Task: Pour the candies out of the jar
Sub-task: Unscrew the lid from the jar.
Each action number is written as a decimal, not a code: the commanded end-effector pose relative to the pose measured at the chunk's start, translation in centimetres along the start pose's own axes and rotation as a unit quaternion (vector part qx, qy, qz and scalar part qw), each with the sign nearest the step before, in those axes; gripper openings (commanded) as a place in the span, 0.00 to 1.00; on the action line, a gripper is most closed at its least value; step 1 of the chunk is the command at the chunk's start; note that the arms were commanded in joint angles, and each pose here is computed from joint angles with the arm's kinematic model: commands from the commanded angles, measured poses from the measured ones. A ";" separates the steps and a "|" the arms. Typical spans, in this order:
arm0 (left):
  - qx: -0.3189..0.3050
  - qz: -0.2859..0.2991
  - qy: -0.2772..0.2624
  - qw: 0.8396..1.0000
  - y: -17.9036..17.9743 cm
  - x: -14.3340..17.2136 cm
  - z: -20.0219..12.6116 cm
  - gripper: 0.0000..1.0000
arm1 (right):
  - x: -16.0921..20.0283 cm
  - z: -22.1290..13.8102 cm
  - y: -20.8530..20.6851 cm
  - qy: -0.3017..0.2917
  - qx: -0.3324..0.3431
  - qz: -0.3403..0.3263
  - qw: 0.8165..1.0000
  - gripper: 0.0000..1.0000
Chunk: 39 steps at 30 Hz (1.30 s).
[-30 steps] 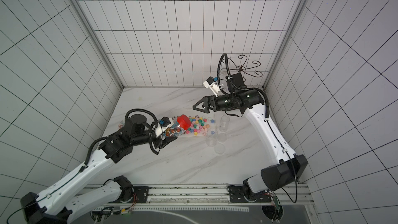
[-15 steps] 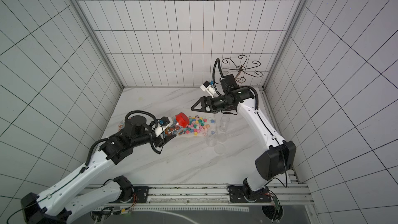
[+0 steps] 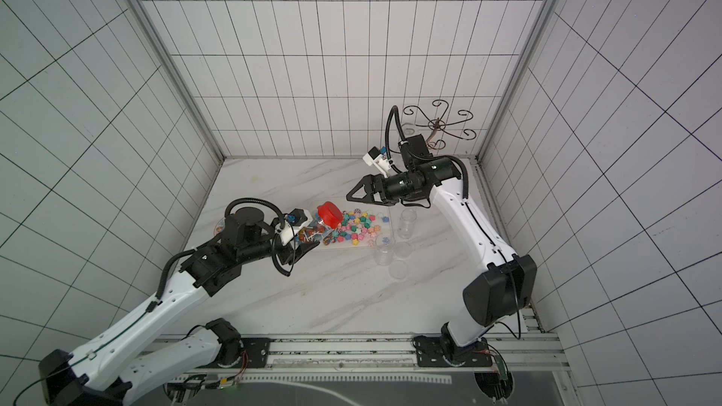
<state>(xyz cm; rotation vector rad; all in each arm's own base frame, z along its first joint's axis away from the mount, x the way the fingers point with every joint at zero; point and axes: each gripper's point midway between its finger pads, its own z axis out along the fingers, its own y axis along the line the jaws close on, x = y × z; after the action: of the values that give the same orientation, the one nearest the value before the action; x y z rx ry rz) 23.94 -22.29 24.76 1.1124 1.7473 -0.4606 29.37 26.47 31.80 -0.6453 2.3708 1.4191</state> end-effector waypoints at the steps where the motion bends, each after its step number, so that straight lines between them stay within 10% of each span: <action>1: 0.011 0.016 -0.051 0.999 0.0 -2.9 -0.6 0.60 | -0.2 -0.5 0.9 -0.003 -0.004 -0.014 1.000 0.93; 39: 0.026 0.014 -0.017 0.999 -1.1 -1.8 0.8 0.60 | -0.1 0.6 -0.2 0.014 0.014 0.027 0.999 0.99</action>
<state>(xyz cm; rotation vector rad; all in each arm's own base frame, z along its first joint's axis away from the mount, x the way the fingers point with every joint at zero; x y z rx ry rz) 23.15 -23.77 23.28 1.1771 1.7713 -0.5161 29.87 26.53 30.34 -0.5759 2.4525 1.4105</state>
